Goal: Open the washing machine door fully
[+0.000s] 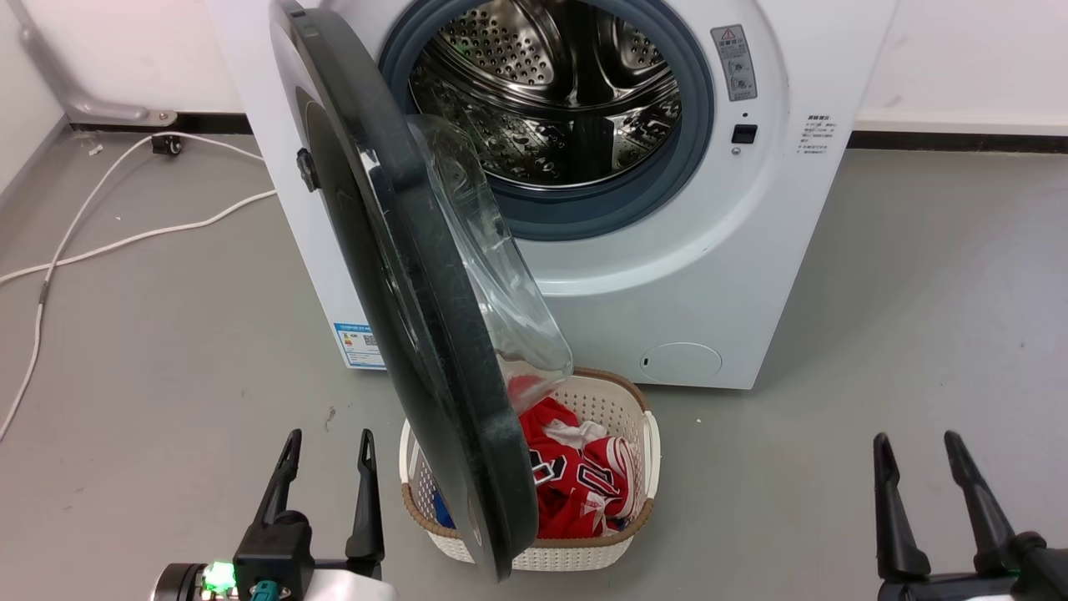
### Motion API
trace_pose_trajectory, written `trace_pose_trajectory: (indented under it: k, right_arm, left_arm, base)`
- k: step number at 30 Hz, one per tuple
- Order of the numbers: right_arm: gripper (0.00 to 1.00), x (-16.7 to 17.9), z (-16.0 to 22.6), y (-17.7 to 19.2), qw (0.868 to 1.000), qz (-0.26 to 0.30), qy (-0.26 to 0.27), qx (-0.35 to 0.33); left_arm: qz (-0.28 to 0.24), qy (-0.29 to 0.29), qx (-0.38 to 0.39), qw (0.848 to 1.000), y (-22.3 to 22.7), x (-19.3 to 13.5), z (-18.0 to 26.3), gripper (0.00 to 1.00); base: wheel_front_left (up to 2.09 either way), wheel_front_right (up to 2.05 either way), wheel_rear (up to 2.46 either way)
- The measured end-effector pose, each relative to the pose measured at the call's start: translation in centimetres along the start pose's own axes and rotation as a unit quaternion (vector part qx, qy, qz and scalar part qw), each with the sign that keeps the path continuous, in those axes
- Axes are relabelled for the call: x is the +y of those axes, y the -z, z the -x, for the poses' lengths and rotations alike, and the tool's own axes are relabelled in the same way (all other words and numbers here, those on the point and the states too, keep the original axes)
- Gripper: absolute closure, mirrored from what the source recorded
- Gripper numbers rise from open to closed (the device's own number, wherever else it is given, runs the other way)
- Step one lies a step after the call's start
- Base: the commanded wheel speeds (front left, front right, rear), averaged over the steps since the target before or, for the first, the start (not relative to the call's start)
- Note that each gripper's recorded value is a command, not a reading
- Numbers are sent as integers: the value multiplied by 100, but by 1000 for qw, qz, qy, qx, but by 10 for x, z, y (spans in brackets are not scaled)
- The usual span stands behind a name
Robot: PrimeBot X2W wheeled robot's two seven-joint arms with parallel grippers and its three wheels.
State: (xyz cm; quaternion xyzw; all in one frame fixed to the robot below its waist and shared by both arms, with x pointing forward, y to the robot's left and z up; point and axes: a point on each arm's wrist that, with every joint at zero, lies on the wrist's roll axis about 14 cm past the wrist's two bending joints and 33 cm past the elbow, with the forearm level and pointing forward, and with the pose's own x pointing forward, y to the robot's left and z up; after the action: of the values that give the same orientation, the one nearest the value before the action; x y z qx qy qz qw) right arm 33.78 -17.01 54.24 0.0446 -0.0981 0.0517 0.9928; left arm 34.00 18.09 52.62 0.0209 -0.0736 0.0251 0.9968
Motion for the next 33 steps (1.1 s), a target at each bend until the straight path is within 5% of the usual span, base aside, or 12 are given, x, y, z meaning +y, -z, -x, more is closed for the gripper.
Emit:
trace_pose_trajectory:
  k: [16,17,18,19,25,33]
  right_arm:
    - [0,1,9,8,1000,-8,2,14]
    - [0,1,9,8,1000,-8,2,14]
    - [0,1,9,8,1000,-8,1,15]
    - [0,2,9,9,1000,-9,0,16]
    - [0,4,8,9,1000,-9,-2,16]
    - [0,11,-1,8,1000,-11,-15,11]
  left_arm:
    - [2,-1,2,1000,1,1,2,0]
    - [2,-1,2,1000,1,1,2,9]
    - [4,-2,3,1000,2,1,2,72]
    - [6,1,3,1000,2,1,2,100]
    - [6,-3,0,1000,0,4,1,100]
    - [-11,-27,-177,984,-113,30,-39,100]
  base:
    - [0,0,0]
    - [0,0,0]
    - [0,0,0]
    - [0,0,0]
    - [0,0,0]
    - [0,0,0]
